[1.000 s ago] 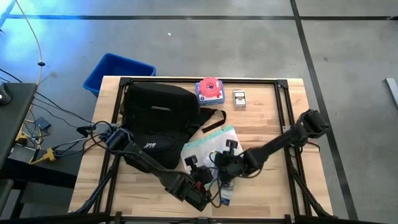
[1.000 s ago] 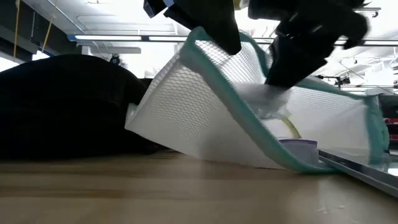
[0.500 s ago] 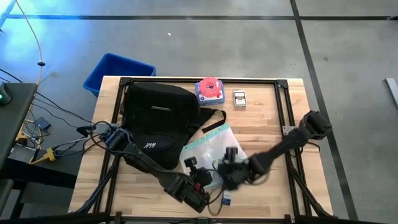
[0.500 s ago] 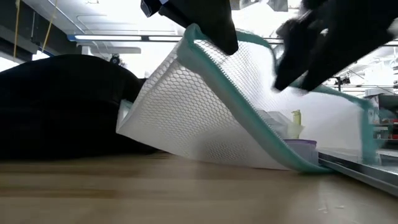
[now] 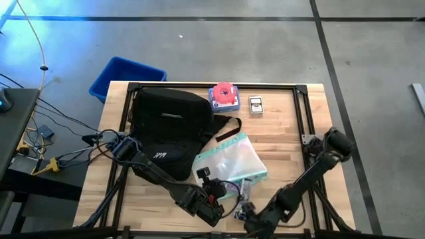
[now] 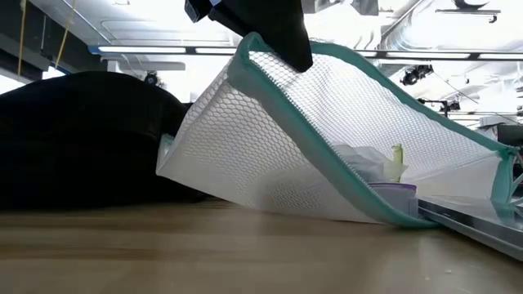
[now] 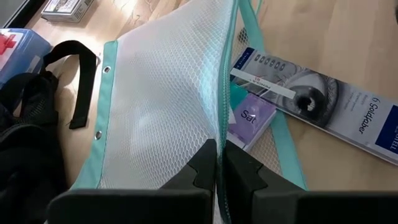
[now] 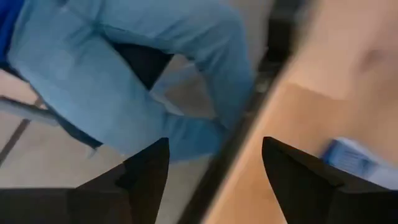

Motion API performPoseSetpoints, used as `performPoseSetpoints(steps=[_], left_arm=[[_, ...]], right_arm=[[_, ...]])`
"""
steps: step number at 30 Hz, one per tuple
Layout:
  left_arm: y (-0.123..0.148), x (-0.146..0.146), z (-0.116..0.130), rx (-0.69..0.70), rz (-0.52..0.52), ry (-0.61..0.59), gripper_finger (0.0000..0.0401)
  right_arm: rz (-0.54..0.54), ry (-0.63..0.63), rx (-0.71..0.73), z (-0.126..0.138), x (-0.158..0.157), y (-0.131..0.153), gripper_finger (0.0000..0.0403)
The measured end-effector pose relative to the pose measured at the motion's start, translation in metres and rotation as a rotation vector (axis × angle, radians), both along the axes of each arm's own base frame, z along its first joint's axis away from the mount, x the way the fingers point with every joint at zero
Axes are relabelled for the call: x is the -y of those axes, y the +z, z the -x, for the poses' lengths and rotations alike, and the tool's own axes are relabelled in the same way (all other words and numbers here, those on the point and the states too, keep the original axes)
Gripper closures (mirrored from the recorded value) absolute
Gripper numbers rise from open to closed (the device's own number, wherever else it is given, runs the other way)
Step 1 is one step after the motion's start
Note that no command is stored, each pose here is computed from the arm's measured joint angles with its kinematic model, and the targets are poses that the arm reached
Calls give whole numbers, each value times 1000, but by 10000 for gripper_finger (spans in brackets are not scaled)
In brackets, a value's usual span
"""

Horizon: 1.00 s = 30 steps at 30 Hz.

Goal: Unpack backpack
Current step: Put the small zip bag into the zip bag

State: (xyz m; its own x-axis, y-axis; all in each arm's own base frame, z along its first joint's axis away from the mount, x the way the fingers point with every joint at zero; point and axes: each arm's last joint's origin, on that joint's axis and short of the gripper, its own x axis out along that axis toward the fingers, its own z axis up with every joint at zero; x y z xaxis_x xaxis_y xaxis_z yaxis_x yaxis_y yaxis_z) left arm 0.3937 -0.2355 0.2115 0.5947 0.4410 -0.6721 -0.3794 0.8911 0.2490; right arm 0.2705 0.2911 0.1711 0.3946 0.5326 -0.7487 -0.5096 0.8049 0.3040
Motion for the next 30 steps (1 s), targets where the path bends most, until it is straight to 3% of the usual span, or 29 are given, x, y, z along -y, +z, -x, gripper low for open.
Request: performPoseSetpoints(steps=[6, 16, 24, 30], left_arm=[[0, 0, 0, -1, -1, 0, 401], [-1, 1, 0, -26, -8, -33, 401], [-2, 1, 0, -46, -11, -49, 401], [-3, 0, 2, -60, -19, -47, 401]], right_arm=[[89, -148, -81, -12, 7, -39, 201], [413, -540, -40, -31, 55, -53, 269], [563, -619, 10, -49, 89, -54, 282], [569, -575, 9, -59, 90, -42, 282]])
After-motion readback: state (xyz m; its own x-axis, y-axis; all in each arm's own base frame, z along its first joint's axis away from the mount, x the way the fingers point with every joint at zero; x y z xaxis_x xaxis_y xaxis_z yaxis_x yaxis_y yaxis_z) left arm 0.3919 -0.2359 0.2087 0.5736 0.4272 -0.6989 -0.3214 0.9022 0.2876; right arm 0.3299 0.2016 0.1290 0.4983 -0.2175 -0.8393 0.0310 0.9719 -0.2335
